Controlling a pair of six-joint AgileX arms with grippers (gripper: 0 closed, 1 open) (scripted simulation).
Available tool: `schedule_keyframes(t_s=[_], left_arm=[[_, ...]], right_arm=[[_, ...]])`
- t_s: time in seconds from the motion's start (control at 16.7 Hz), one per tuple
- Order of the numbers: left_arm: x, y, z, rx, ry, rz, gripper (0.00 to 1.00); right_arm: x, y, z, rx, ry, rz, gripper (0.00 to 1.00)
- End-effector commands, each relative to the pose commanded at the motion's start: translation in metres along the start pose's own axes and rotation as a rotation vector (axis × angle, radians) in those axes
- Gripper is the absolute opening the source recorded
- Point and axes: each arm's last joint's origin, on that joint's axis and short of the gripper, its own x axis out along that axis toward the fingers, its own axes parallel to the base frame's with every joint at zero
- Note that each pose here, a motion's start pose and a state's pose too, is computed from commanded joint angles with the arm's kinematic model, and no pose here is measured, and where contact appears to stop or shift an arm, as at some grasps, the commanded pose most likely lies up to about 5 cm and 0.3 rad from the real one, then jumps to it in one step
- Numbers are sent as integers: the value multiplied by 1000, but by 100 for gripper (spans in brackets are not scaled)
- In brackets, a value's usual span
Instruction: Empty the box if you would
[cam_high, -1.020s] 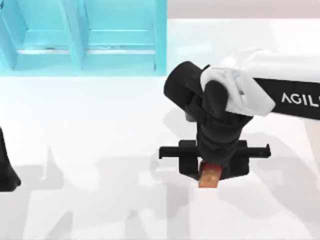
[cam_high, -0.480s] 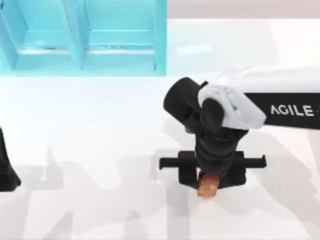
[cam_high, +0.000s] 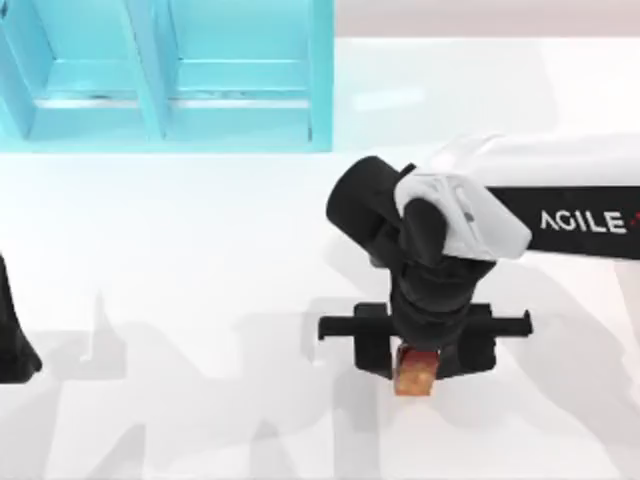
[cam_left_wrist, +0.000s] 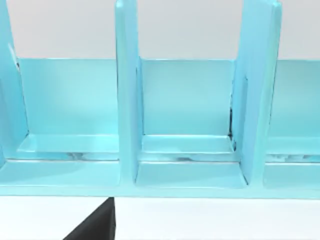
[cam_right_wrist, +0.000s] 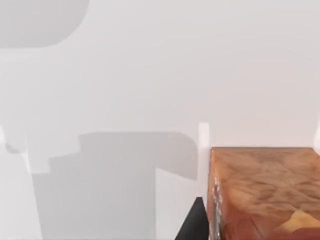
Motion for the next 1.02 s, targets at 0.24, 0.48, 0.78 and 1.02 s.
schedule_keyframes(t_s=[0.24,0.48,0.78,1.02], left_arm=[[0,0,0,0,0,0,100],[0,0,0,0,0,0,100],[0,0,0,0,0,0,100],[0,0,0,0,0,0,100]], right_arm=[[0,0,0,0,0,0,98],[0,0,0,0,0,0,100],[0,0,0,2,0,0,100],[-16,1,2,0,-2,0,100]])
